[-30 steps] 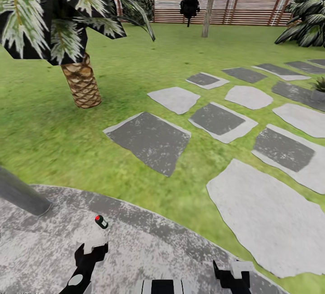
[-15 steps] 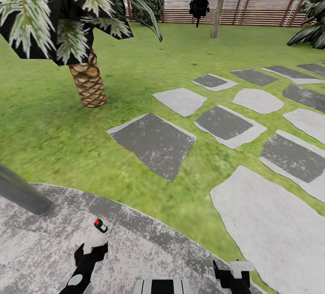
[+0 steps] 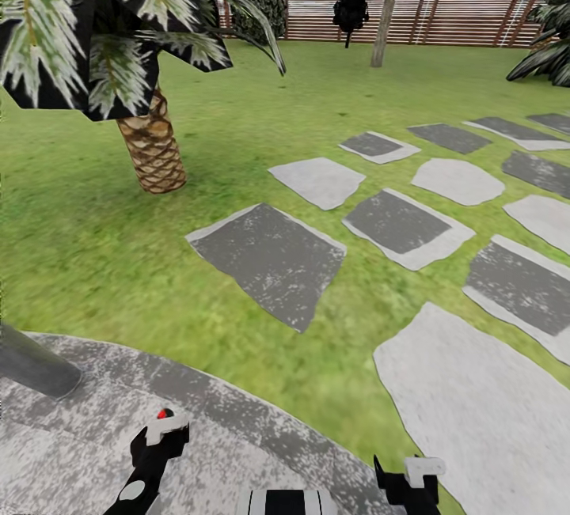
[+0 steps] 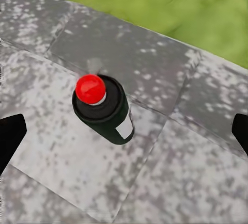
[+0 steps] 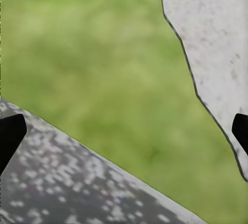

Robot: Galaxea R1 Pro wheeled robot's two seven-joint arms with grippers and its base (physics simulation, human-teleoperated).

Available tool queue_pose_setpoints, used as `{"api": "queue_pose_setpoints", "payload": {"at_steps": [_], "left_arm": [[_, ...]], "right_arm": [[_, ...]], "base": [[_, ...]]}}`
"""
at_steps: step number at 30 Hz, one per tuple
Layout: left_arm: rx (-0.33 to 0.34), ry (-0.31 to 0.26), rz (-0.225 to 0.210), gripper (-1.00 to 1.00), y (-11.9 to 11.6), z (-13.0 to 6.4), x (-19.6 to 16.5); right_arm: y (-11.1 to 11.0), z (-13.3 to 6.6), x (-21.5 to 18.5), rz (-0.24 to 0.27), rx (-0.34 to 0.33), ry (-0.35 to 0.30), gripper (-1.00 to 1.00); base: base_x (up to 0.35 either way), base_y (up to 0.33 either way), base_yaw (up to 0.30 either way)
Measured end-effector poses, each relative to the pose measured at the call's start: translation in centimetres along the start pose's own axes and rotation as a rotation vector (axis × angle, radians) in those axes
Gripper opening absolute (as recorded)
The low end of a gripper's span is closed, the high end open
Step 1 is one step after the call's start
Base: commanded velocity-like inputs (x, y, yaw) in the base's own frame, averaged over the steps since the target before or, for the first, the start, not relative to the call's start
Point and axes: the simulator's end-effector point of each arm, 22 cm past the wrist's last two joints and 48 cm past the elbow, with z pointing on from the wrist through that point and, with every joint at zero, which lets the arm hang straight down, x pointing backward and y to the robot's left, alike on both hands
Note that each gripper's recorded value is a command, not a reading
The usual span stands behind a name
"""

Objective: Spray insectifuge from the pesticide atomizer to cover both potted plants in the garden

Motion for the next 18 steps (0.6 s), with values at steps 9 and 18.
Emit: {"api": "queue_pose_setpoints", "payload": {"at_steps": [9,18], "left_arm": [[-0.001,-0.034,-0.005,1.0,0.0,0.0,-0.6],[0.0,-0.006,0.006,1.0,0.0,0.4,1.6]], "right_arm": [[0.0,0.0,0.2,0.0,0.0,0.004,1.0],[0.0,0.2,2.4,-0.001,0.0,0.049,1.0]], "base": [[0.001,0.0,0.062],[0.0,0.0,0.0]]}}
